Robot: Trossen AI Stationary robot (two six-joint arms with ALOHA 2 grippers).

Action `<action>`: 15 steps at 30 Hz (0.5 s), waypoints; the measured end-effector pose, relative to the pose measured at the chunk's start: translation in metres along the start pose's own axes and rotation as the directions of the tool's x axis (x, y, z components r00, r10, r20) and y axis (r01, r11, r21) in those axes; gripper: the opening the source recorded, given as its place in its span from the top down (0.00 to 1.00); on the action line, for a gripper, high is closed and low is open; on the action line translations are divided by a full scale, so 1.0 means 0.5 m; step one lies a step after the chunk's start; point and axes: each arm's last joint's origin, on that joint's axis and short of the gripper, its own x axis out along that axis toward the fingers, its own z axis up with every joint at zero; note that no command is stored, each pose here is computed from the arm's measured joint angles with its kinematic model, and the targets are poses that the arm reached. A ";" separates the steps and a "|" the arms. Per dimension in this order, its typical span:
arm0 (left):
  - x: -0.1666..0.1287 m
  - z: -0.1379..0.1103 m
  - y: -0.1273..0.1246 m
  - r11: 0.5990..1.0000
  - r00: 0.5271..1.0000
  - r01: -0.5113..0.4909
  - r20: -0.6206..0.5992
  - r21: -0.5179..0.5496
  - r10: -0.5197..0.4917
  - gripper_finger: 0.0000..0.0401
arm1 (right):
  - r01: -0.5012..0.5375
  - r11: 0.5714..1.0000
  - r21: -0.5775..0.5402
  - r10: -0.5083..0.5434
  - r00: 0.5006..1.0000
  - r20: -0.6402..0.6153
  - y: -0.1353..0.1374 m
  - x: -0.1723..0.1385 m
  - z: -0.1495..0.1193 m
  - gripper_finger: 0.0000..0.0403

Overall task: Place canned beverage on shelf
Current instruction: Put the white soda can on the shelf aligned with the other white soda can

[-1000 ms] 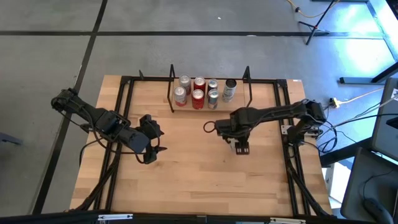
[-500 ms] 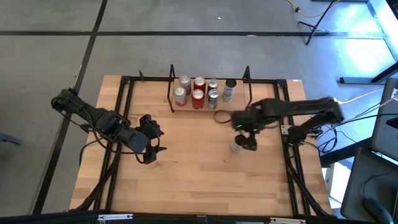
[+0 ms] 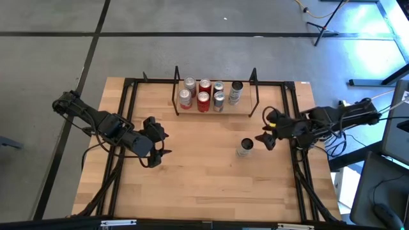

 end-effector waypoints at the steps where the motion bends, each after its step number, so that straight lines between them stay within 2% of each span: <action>1: 0.000 0.000 0.000 1.000 1.000 -0.002 0.001 0.000 0.002 0.27 | 0.001 1.000 0.024 -0.001 1.000 0.000 -0.004 0.008 -0.005 0.22; 3: 0.000 0.001 0.001 1.000 1.000 -0.021 0.016 0.000 0.021 0.27 | -0.008 1.000 -0.002 0.008 0.999 -0.032 -0.008 0.031 -0.022 0.22; 5: 0.000 0.001 0.002 1.000 0.999 -0.031 0.024 -0.004 0.031 0.27 | -0.042 0.996 -0.081 0.037 0.997 -0.067 -0.005 0.055 -0.047 0.22; 9: 0.000 0.001 0.002 0.999 0.999 -0.031 0.024 -0.004 0.032 0.27 | -0.122 0.977 -0.176 0.124 0.992 0.001 0.012 0.089 -0.077 0.22; 15: 0.001 0.003 0.004 0.999 0.998 -0.049 0.036 -0.004 0.049 0.27 | -0.058 0.971 -0.233 0.085 0.991 0.108 0.012 0.110 -0.083 0.22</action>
